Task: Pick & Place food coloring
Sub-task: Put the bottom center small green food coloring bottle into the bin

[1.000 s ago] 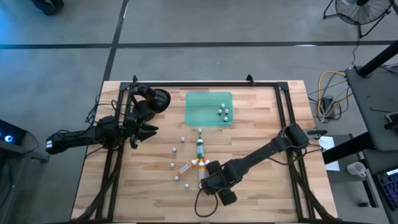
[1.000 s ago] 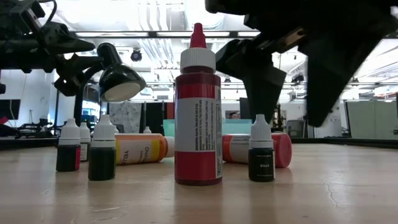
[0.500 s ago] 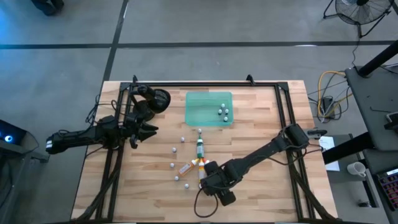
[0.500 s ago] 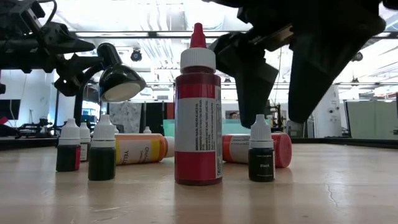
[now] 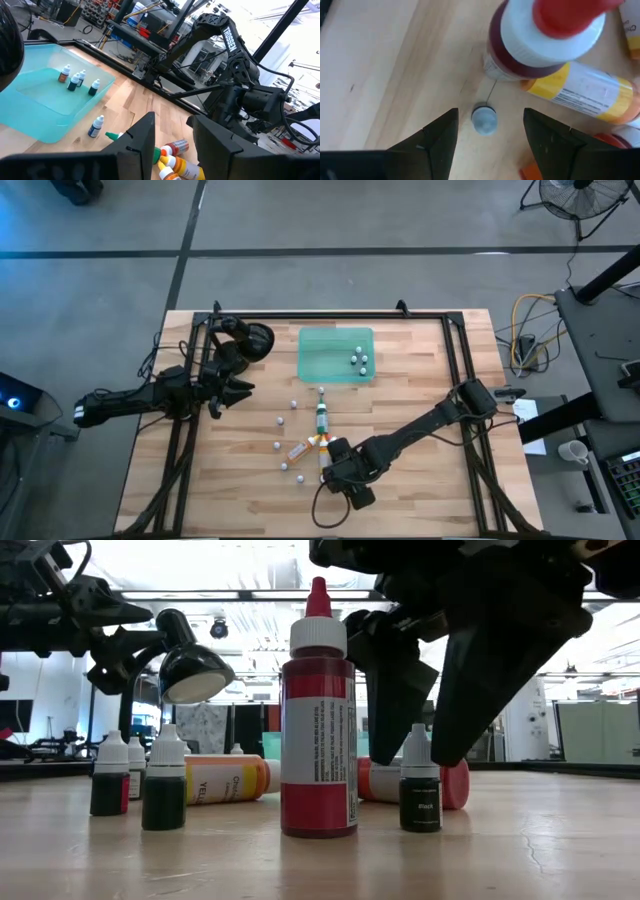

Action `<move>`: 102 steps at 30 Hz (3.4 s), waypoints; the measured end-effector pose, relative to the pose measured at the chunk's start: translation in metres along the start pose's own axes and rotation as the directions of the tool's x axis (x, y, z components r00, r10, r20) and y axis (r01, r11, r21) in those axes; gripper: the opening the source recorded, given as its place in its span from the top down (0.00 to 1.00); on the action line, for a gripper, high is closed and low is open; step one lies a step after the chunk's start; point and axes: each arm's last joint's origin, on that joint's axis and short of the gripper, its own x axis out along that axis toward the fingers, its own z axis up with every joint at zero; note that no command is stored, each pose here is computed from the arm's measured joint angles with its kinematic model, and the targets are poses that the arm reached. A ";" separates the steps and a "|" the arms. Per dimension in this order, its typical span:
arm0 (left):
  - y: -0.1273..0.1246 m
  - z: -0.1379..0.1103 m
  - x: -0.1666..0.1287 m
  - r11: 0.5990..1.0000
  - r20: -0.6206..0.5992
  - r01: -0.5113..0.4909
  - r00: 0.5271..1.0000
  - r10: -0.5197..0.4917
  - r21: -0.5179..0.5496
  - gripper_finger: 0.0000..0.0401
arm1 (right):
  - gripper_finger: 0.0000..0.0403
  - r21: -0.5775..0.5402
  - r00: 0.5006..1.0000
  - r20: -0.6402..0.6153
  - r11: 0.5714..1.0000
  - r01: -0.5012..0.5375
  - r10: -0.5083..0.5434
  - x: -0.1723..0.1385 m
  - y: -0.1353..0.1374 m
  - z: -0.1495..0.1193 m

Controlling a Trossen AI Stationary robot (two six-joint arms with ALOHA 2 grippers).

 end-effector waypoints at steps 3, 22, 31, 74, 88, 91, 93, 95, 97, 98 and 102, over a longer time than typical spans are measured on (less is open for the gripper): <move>0.000 0.000 0.000 1.000 0.000 0.000 1.000 0.000 0.000 0.74 | 0.51 0.020 1.000 -0.003 1.000 -0.004 0.004 0.000 0.000 -0.001; 0.000 0.000 0.000 1.000 0.000 0.000 1.000 0.000 0.000 0.74 | 0.76 0.043 1.000 0.003 0.999 -0.027 0.027 0.001 0.001 0.000; 0.000 0.000 0.000 1.000 0.000 0.000 1.000 0.000 0.000 0.74 | 0.88 0.042 1.000 -0.003 0.999 -0.026 0.026 -0.001 0.001 0.000; 0.000 0.000 0.000 1.000 0.001 0.000 1.000 0.000 0.000 0.74 | 0.88 0.714 0.879 -0.010 0.612 0.340 -0.477 -0.121 -0.298 -0.080; 0.000 0.000 0.000 1.000 0.000 0.000 1.000 0.000 0.000 0.74 | 0.88 0.737 0.904 -0.201 0.549 0.394 -0.378 -0.080 -0.339 -0.123; 0.000 0.000 0.000 1.000 0.000 0.000 1.000 0.000 0.000 0.74 | 0.88 0.772 0.904 -0.228 0.498 0.395 -0.363 -0.078 -0.345 -0.131; 0.000 0.000 0.000 1.000 0.000 0.000 1.000 0.000 0.000 0.74 | 0.88 0.781 0.904 -0.247 0.481 0.399 -0.349 -0.076 -0.348 -0.137; 0.000 0.000 0.000 1.000 0.001 0.000 1.000 0.000 0.000 0.74 | 0.88 0.783 0.904 -0.259 0.475 0.402 -0.340 -0.074 -0.352 -0.142; 0.000 0.000 0.000 1.000 0.000 0.000 1.000 0.000 0.000 0.74 | 0.88 0.790 0.916 -0.247 0.482 0.379 -0.315 -0.071 -0.354 -0.145; 0.000 0.000 0.000 1.000 0.000 0.000 1.000 0.000 0.000 0.74 | 0.88 0.793 0.920 -0.242 0.484 0.370 -0.308 -0.070 -0.355 -0.146; 0.000 0.000 0.000 1.000 0.000 0.000 1.000 0.000 0.000 0.74 | 0.87 0.793 0.926 -0.234 0.493 0.359 -0.297 -0.069 -0.356 -0.146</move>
